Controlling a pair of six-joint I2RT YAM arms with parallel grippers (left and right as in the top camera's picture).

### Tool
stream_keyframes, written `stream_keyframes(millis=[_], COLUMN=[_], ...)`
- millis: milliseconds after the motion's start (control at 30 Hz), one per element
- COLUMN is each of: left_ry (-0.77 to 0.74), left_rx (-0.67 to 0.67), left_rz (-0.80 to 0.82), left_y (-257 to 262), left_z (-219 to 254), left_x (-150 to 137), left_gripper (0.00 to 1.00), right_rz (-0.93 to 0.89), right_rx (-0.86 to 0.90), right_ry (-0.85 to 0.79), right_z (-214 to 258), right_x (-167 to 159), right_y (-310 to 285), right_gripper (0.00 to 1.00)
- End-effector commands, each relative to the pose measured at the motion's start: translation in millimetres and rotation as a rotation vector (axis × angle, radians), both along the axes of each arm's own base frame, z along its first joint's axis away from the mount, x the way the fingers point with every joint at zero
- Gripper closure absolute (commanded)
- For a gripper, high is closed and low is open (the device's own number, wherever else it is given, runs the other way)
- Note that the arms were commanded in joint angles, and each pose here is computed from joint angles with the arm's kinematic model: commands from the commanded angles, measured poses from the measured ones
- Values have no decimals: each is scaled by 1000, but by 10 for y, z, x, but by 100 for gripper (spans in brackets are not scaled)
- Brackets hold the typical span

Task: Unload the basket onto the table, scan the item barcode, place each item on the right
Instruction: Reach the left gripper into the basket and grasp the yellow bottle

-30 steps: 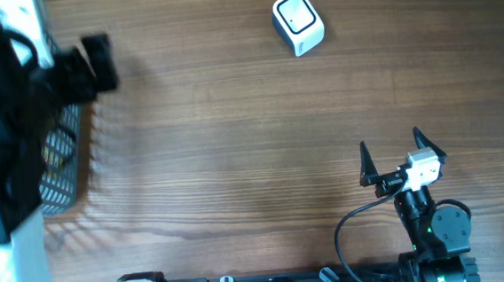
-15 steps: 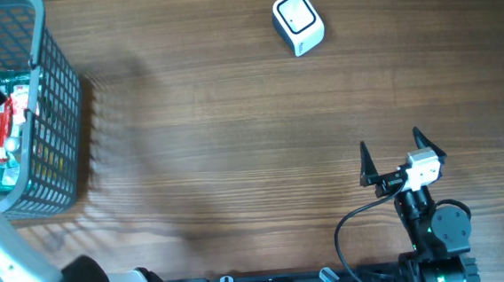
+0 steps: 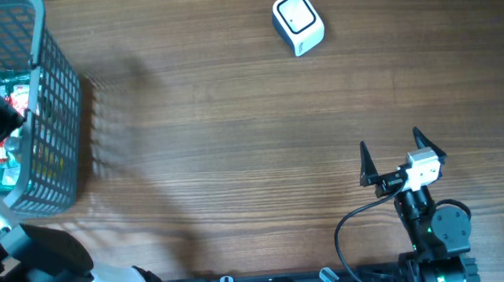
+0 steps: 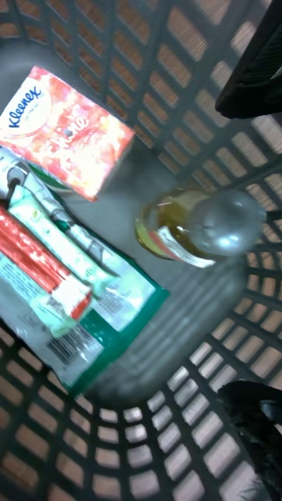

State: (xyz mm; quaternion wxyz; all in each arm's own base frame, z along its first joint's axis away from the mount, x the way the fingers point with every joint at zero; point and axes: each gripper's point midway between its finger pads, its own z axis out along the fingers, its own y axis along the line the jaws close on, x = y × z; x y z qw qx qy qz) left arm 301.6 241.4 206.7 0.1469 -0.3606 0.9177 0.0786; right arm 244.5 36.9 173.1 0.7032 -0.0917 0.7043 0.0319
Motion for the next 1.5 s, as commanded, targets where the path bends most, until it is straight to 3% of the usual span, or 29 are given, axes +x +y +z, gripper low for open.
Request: stream_keyframes(millis=[0, 200, 333, 467, 567, 767, 900, 1133, 1367, 1467], left_ry=[36, 101, 132, 148, 137, 105, 4, -379, -753, -804], left_rx=[-71, -153, -179, -192, -183, -157, -77, 176, 214, 190], left_rz=[-59, -63, -62, -60, -60, -61, -61, -30, -205, -287], left_y=[-53, -81, -88, -80, -59, -22, 82, 184, -644, -1054], left_z=[-328, -800, -957, -1049, -1047, -907, -413, 1264, 2537, 2686], left_x=[58, 90, 82, 85, 114, 162, 302, 487, 483, 512], left_gripper=[0, 9, 22, 39, 61, 73, 75, 76, 78, 79], right_rz=[-5, -5, -5, -5, -5, -5, -5, -5, -5, -5], right_rx=[-13, -12, -13, -12, -12, -13, -13, -12, -12, -12], right_ry=[-12, -11, -11, -11, -11, -11, -11, -11, -11, -11], right_z=[18, 18, 18, 18, 18, 18, 18, 18, 18, 18], right_x=[-2, -2, -2, -2, -2, -2, -2, -2, -2, -2], right_y=[-14, -13, -13, -14, -13, -13, -13, -13, -13, -13], right_gripper=[0, 0, 0, 0, 0, 0, 0, 0, 0, 0])
